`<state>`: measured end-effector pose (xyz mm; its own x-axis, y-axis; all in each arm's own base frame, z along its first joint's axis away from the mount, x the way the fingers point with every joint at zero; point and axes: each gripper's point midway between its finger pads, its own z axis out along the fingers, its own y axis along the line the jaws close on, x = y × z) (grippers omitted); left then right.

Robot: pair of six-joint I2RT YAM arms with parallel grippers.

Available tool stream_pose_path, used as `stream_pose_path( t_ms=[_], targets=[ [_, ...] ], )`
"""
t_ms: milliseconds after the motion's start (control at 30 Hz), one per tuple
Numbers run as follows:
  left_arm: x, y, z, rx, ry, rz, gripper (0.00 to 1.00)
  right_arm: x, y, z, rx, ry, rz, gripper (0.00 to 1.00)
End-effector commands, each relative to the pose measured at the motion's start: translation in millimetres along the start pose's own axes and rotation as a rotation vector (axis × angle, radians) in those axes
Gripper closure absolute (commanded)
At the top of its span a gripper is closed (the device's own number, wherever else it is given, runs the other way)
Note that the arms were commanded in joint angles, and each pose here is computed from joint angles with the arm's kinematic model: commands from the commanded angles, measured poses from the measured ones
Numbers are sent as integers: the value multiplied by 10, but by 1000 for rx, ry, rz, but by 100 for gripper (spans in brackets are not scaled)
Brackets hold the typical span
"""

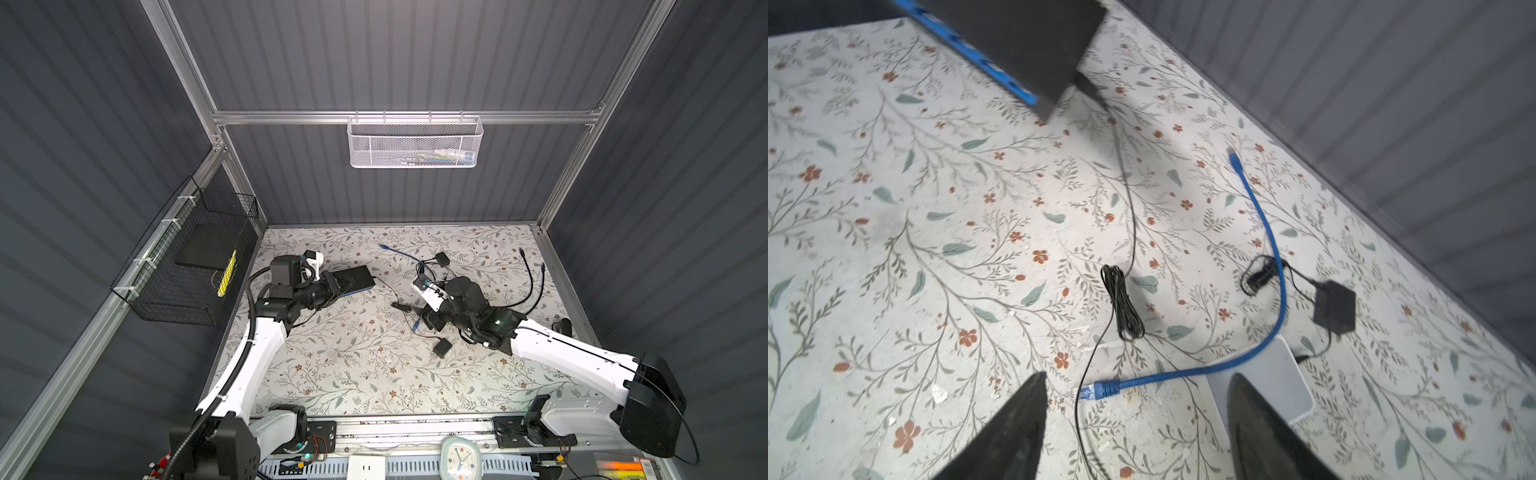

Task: Insert the plug into the switch port
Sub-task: 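Open the right gripper off the switch and swing it toward the blue ethernet cable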

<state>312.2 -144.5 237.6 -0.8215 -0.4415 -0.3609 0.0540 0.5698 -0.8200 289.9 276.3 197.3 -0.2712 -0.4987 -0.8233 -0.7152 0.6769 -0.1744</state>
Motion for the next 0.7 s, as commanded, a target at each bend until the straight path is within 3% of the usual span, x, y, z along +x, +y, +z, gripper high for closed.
stream_pose_path(
  t_ms=[0, 167, 467, 667],
  targets=[
    [12, 204, -48, -69, -59, -52, 100, 335, -42, 12, 20, 175, 189, 37],
    [144, 369, -115, -121, -60, -42, 100, 511, -143, 117, 54, 312, 360, 49],
    [377, 478, -256, -175, -3, -1, 100, 817, 49, 450, 35, 475, 577, 54],
    [540, 579, -353, -195, 2, -8, 100, 968, 153, 525, 34, 530, 629, 54]
  ],
)
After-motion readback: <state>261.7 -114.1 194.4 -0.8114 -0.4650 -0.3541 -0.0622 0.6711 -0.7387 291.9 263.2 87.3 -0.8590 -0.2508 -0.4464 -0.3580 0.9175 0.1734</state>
